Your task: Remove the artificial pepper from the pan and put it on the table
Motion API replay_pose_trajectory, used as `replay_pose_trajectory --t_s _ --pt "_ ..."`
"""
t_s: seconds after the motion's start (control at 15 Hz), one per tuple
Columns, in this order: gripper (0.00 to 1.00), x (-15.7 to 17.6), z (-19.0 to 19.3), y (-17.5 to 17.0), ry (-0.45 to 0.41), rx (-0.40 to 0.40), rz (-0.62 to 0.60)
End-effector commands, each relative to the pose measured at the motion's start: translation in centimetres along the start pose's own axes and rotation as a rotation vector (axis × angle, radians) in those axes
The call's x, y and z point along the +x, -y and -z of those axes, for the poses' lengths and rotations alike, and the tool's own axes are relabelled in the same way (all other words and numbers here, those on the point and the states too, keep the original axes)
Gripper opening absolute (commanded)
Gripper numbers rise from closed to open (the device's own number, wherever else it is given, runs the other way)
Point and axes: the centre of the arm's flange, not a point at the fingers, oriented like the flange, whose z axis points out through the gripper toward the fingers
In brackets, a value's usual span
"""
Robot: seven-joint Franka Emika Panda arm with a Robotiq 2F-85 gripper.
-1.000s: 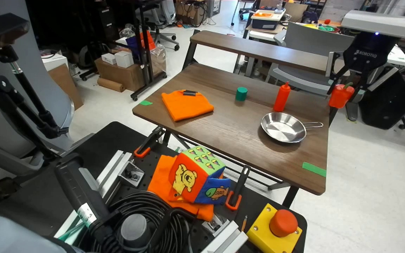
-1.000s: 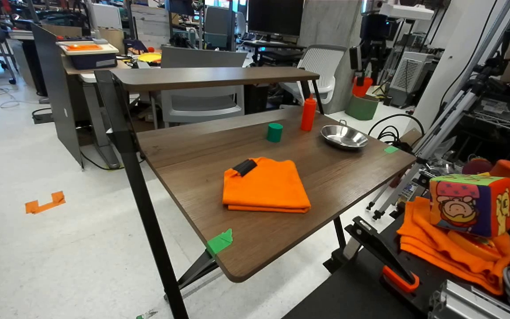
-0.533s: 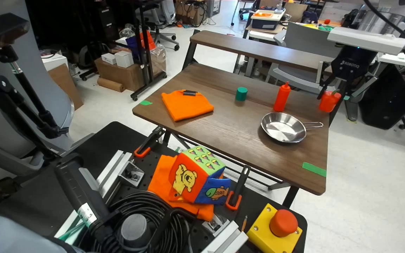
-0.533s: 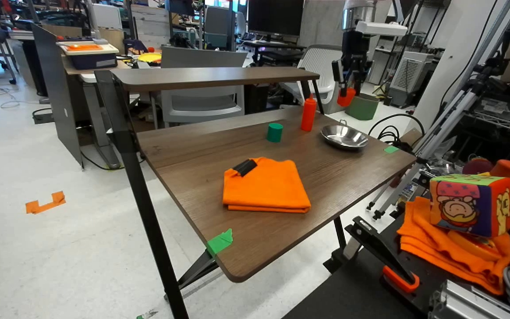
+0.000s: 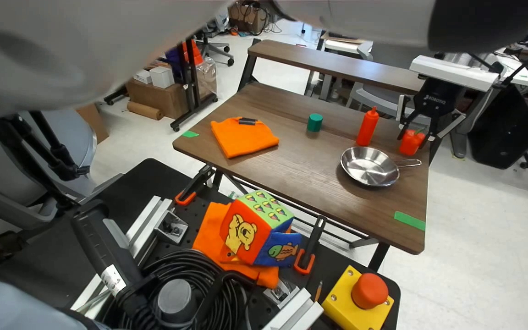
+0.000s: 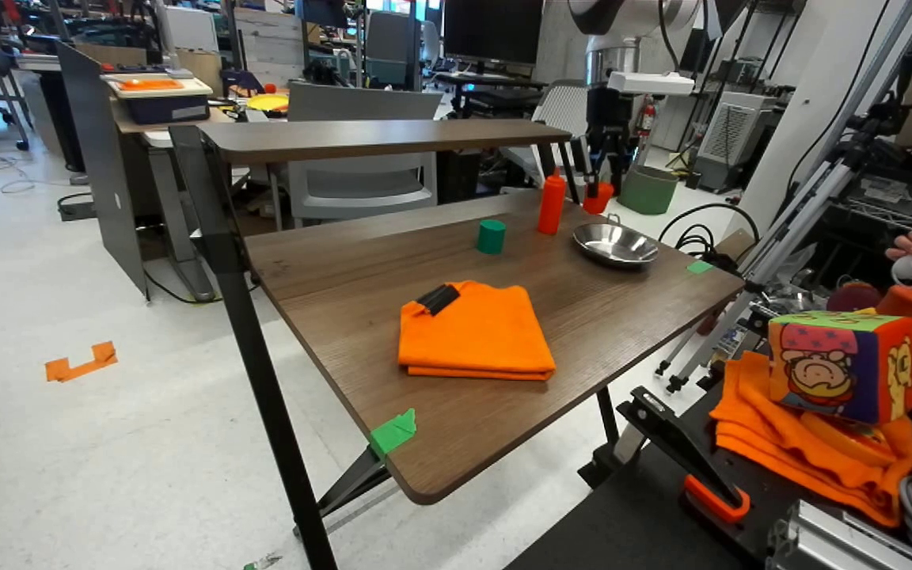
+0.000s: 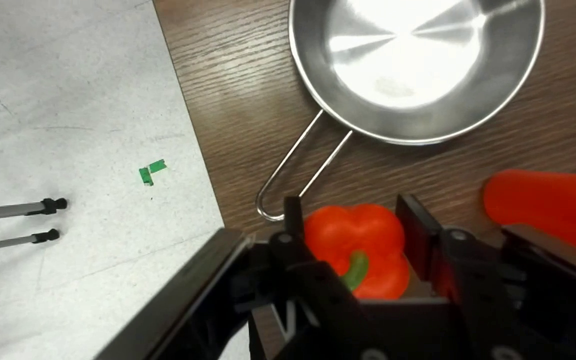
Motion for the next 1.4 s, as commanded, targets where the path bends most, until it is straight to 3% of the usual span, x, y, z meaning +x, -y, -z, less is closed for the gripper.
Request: replay_pose_trajectory --t_s 0.0,0.2,0.27,0.33,0.4,0.6,0.8,1.0,1.07,1.2,1.33 --pt "0.24 6.3 0.5 1.0 0.030 0.010 0.019" --pt "0.24 6.2 -0.2 1.5 0.037 -0.002 0.027" --pt "0.29 6.0 -0.1 1.6 0.037 -0.004 0.028" --pt "0.74 5.7 0.1 1.6 0.036 0.002 0.030" --pt "0.75 5.3 0.6 1.5 0.033 -0.002 0.030" --pt "0.96 3.2 2.4 1.2 0.059 -0.012 0.019" --pt "1.00 0.0 4.6 0.4 0.084 0.005 0.014" --pt "1.00 -5.6 5.4 -1.0 0.189 0.046 -0.035" --pt "1.00 -6.8 5.1 -1.7 0.224 0.058 -0.069" --pt "1.00 -8.9 2.6 -3.4 0.353 -0.021 -0.102" --pt "1.00 -9.1 -0.9 -4.8 0.464 -0.044 -0.114"
